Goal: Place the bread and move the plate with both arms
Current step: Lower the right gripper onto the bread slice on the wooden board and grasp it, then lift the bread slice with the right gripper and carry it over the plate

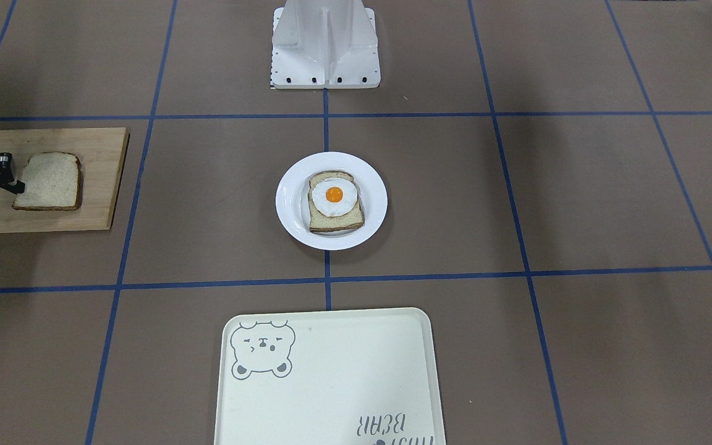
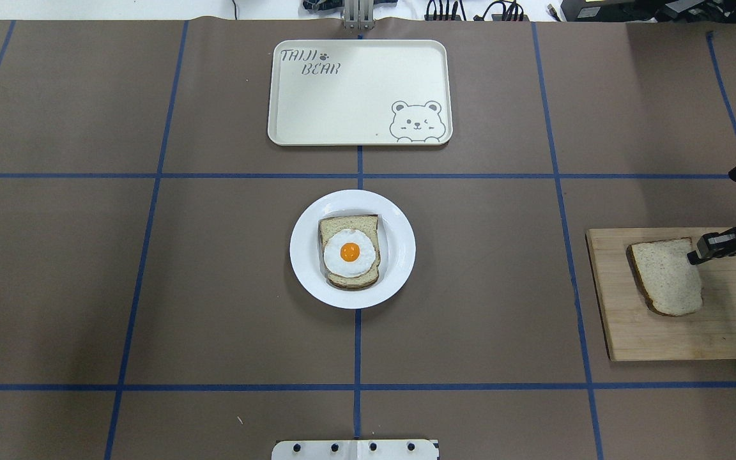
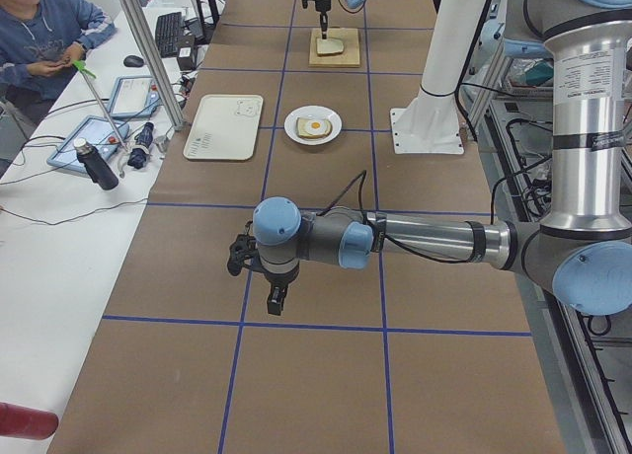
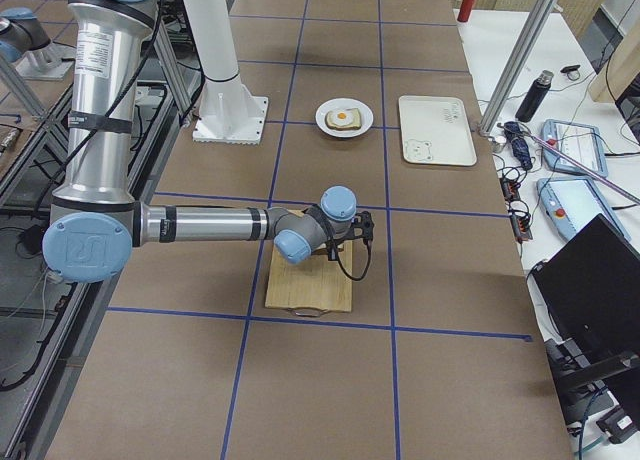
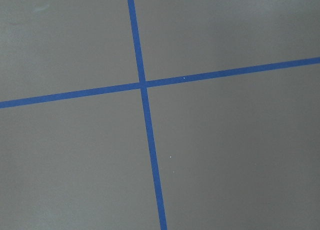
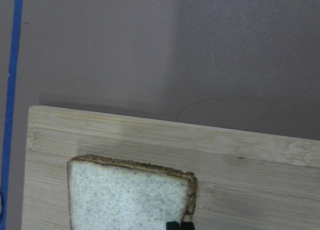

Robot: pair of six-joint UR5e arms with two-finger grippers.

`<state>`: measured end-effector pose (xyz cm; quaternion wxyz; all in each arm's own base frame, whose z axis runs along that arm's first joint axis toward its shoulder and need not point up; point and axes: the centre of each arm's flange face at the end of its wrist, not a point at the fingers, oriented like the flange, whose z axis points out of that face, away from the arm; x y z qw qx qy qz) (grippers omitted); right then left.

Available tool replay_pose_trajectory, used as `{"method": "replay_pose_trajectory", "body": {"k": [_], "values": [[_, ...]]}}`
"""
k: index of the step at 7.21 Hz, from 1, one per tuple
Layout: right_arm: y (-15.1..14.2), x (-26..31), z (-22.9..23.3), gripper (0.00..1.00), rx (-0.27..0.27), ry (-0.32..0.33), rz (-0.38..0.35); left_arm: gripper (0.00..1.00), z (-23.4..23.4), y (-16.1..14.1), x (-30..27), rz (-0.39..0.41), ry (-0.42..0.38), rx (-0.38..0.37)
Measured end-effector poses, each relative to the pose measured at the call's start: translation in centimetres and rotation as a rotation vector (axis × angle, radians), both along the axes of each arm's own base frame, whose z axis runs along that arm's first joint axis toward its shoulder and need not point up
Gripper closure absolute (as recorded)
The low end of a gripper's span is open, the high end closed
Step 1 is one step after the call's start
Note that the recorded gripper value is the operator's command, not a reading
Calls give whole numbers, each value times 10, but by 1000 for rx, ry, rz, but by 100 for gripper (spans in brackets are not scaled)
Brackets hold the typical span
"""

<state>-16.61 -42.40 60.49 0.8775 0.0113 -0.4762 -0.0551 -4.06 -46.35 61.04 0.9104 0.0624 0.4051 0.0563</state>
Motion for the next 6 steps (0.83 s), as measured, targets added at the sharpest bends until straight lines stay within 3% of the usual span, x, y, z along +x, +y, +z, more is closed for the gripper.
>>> {"method": "replay_pose_trajectory", "body": {"k": [2,4,6], "values": [[-8,-2,-25,100,20,-53,-11,2,0,0,0,0,1,0],[-42,-21,-74,100,38,-122,-7,2,0,0,0,-1,1,-1],[-89,-63,-150,100,-16,-203,24,2,2,0,0,0,1,-4]]}}
